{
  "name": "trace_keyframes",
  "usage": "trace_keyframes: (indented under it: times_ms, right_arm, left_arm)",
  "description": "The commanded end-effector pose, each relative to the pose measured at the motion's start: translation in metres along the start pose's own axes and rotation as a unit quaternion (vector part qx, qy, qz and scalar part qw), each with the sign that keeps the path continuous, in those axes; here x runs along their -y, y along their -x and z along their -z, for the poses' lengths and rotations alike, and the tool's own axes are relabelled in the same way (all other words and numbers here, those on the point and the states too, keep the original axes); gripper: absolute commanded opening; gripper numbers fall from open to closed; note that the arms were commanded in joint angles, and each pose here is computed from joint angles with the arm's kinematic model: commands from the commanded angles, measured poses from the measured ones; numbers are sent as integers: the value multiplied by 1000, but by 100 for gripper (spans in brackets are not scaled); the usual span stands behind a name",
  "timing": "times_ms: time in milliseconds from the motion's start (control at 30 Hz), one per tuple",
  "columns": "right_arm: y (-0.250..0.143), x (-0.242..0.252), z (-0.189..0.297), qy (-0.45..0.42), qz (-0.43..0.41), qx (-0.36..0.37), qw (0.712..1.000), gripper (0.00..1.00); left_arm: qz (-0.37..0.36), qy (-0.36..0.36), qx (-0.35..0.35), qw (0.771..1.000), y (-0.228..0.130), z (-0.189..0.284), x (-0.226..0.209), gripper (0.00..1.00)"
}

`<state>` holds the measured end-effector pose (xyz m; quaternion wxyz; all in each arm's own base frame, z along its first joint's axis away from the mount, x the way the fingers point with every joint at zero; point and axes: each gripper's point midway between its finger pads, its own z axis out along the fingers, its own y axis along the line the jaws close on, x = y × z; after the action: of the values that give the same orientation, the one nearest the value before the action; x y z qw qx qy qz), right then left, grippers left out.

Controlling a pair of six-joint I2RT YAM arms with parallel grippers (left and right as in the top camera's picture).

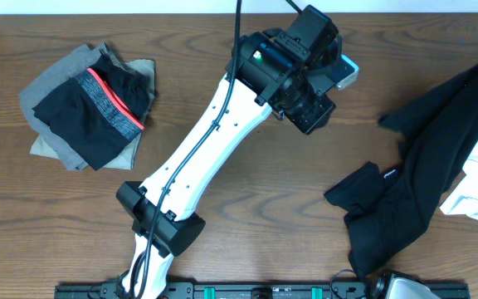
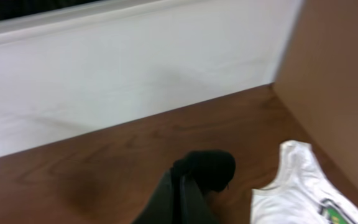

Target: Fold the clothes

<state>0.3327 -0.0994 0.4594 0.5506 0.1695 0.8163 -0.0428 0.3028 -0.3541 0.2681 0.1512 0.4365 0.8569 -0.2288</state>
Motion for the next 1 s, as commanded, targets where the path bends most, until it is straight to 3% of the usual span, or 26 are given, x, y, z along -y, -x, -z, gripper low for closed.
trace_keyframes:
  times_ms: [0, 167, 400, 700, 967]
  right_arm:
    - [16, 19, 27, -61, -21, 44, 997, 1]
    - [12, 45, 49, -134, -48, 52, 988, 1]
    - [-23, 80, 54, -237, -71, -8, 969, 1]
    - [-41, 77, 42, -227, -69, -55, 970, 1]
    - [-47, 69, 36, -205, -70, -71, 974, 1]
  left_arm:
    - [-32, -84, 0, 996, 0, -7, 29, 39]
    - [-69, -130, -35, 989, -9, -33, 59, 42]
    - [-145, -181, -68, 970, -24, -63, 111, 42]
    - [-175, -222, -84, 955, -33, -81, 140, 48]
    - [-122, -209, -124, 962, -42, -110, 120, 52]
